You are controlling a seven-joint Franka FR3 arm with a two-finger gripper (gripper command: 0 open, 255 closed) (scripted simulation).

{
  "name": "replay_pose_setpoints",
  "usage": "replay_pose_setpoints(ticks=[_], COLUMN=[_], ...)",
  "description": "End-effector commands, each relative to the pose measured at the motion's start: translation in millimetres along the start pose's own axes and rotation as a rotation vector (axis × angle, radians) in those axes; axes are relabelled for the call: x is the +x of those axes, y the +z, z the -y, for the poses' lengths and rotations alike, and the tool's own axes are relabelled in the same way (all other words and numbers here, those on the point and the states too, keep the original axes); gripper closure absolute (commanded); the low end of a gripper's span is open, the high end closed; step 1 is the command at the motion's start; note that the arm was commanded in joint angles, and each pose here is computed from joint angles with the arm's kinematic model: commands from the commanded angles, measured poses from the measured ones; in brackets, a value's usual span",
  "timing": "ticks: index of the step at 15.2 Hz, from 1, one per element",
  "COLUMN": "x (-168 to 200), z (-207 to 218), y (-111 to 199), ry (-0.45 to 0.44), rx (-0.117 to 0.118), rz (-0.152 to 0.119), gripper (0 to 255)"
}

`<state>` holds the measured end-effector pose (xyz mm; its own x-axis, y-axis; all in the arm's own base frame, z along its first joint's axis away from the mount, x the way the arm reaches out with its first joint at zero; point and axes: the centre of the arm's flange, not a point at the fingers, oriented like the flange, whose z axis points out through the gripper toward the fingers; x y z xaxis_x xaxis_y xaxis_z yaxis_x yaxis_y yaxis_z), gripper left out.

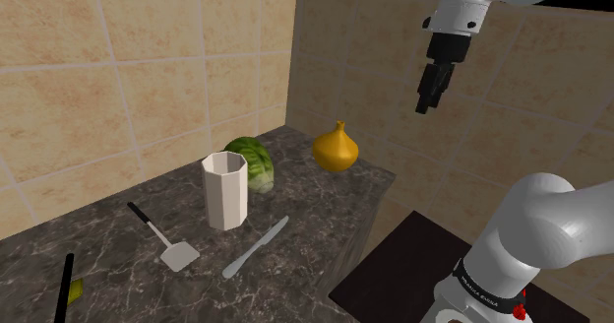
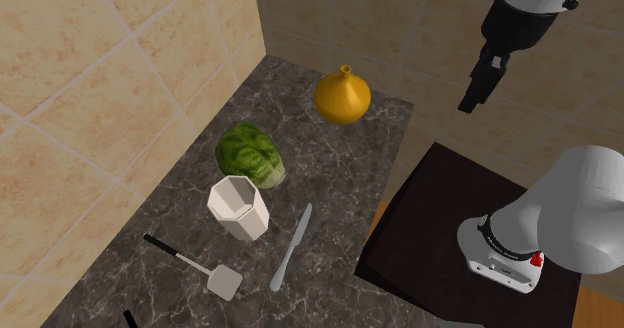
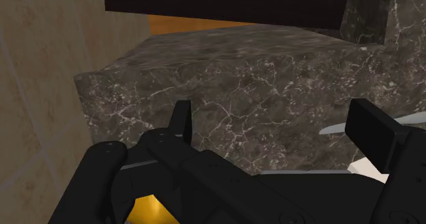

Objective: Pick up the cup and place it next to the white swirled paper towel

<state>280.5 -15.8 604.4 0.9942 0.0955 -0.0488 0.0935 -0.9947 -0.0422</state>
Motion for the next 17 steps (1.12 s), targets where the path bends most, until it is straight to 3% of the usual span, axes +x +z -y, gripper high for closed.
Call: replay_pose_setpoints(ticks=[1,17], x=[0,146], z=[0,131], y=[0,77], ry=[0.0,0.018], rx=[0.0,-0.019], rz=[0.0,-0.019], gripper=[0,0])
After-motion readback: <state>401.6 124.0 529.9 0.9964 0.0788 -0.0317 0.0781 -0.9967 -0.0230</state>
